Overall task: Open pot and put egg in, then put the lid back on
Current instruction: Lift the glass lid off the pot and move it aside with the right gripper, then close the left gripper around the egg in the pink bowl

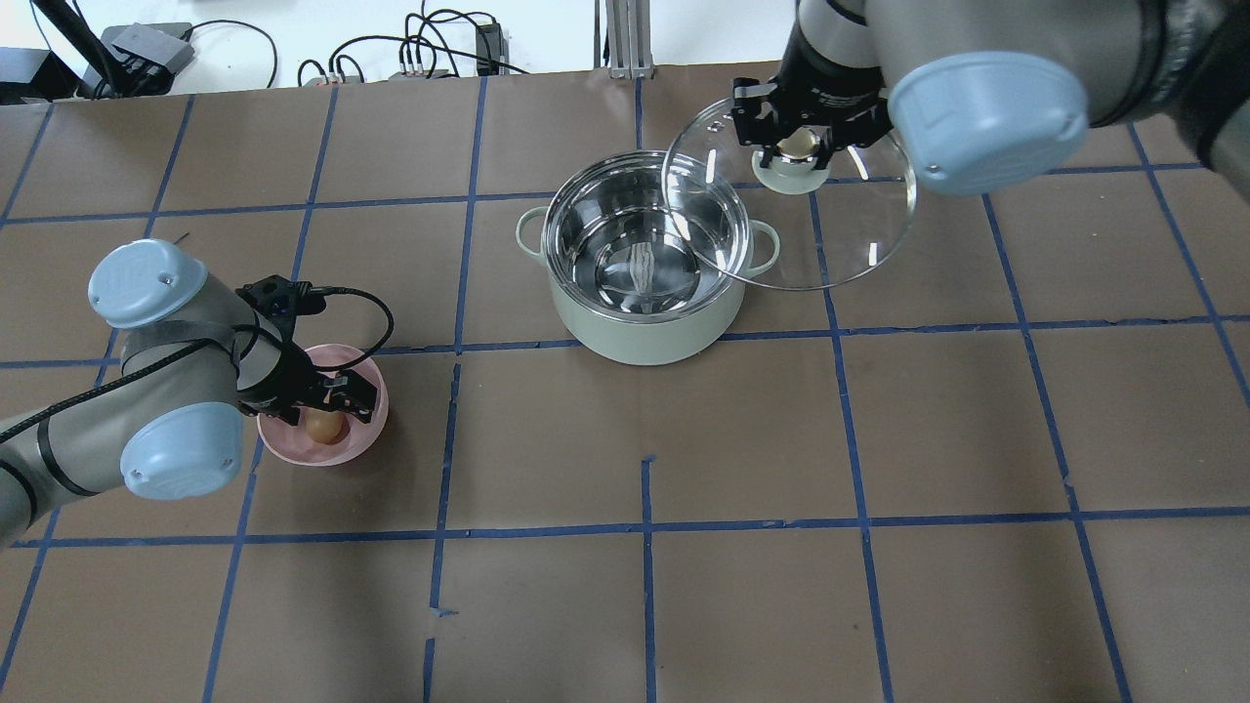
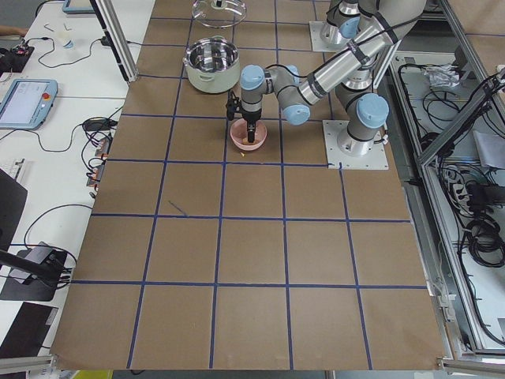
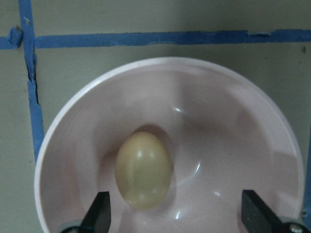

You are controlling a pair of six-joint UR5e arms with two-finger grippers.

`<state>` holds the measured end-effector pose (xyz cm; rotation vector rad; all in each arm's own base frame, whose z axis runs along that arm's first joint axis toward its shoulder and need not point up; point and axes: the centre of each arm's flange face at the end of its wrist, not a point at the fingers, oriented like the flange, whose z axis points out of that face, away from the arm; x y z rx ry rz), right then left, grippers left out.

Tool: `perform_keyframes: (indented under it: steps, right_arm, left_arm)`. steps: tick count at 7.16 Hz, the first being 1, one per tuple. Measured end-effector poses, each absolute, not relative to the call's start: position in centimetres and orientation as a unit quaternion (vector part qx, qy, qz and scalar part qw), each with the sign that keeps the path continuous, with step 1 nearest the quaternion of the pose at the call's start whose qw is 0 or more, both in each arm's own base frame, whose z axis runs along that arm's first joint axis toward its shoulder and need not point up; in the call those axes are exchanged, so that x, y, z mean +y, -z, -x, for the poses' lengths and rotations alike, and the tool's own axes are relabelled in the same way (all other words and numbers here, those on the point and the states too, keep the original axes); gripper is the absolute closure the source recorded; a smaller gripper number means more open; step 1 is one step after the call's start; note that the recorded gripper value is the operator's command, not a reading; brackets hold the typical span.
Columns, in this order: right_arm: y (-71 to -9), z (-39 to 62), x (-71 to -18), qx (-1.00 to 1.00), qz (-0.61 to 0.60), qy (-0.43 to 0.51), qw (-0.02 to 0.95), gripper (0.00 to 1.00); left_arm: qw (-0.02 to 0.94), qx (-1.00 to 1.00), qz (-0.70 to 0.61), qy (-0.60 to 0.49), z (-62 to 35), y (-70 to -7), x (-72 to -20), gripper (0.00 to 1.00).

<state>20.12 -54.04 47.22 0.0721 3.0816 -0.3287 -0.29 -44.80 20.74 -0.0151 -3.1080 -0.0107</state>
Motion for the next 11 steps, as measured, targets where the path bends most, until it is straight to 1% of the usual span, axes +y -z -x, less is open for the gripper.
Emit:
perform_keyframes:
  steps: [3,5,11]
  right_arm:
    - [-50.5,-14.0,-50.8,0.996,-0.018,0.085,0.007,0.61]
    - [-50.3,-12.1,-50.3,0.998,-0.006,0.068,0.003,0.61]
    - [-49.0,-12.0,-49.5,0.999,0.011,0.046,0.007,0.61]
  left_arm:
    - [0.018,-1.0,0.005,0.009,0.2,-20.1,-44.8,0.09]
    - [0.019,-1.0,0.004,0.015,0.2,-19.7,-44.8,0.13]
    - [0.034,-0.999,-0.016,0.022,-1.6,-18.6,-44.8,0.14]
